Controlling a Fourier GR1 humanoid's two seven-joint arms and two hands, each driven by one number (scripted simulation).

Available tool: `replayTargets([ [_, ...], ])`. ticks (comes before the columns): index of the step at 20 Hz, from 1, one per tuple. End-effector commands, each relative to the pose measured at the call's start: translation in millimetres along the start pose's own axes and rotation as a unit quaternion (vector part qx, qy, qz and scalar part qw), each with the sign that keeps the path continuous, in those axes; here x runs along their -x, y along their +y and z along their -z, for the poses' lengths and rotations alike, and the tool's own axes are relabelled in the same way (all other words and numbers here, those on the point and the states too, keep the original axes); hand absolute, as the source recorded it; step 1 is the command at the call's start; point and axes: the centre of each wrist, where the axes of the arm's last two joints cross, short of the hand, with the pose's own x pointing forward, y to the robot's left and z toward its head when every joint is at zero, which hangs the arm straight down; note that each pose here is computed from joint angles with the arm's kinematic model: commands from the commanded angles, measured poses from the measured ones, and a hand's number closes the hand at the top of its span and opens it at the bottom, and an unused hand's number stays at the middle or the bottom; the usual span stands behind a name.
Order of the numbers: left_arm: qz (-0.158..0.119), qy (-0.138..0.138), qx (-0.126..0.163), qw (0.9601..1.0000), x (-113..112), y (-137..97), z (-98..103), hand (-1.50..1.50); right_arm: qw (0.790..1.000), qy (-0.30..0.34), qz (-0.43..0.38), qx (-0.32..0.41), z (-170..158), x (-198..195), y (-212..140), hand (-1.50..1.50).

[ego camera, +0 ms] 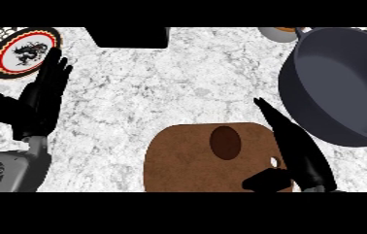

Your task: Pick the cupcake from the cutting board and place it in the pot

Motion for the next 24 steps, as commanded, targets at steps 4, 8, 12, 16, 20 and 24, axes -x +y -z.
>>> replayTargets([
  [4, -0.004, 0.006, 0.004, 1.0, 10, -4, -14, 0.0, 0.999, 0.031, -0.007, -0.041, 14, -65, 39, -1.5],
  [8, 0.001, 0.006, -0.007, 1.0, -5, 5, 4, 0.0, 0.999, 0.033, 0.0, -0.043, 13, -46, 37, -1.5],
  [12, -0.001, 0.007, -0.006, 1.0, 24, 1, -20, 0.0, 0.996, 0.064, -0.025, -0.049, 9, -40, 68, -1.5],
  [16, 0.005, 0.0, -0.01, 0.9999, -19, 4, -8, 0.0, 0.993, 0.093, -0.058, -0.044, 33, -17, 61, -1.5],
  [20, -0.006, 0.008, -0.003, 1.0, 6, -8, -17, 0.0, 0.995, 0.083, -0.043, -0.045, 37, -16, 67, -1.5],
  [24, 0.005, 0.003, -0.004, 1.0, -9, 4, -11, 0.0, 0.995, 0.081, -0.039, -0.046, 43, -39, 73, -1.5],
])
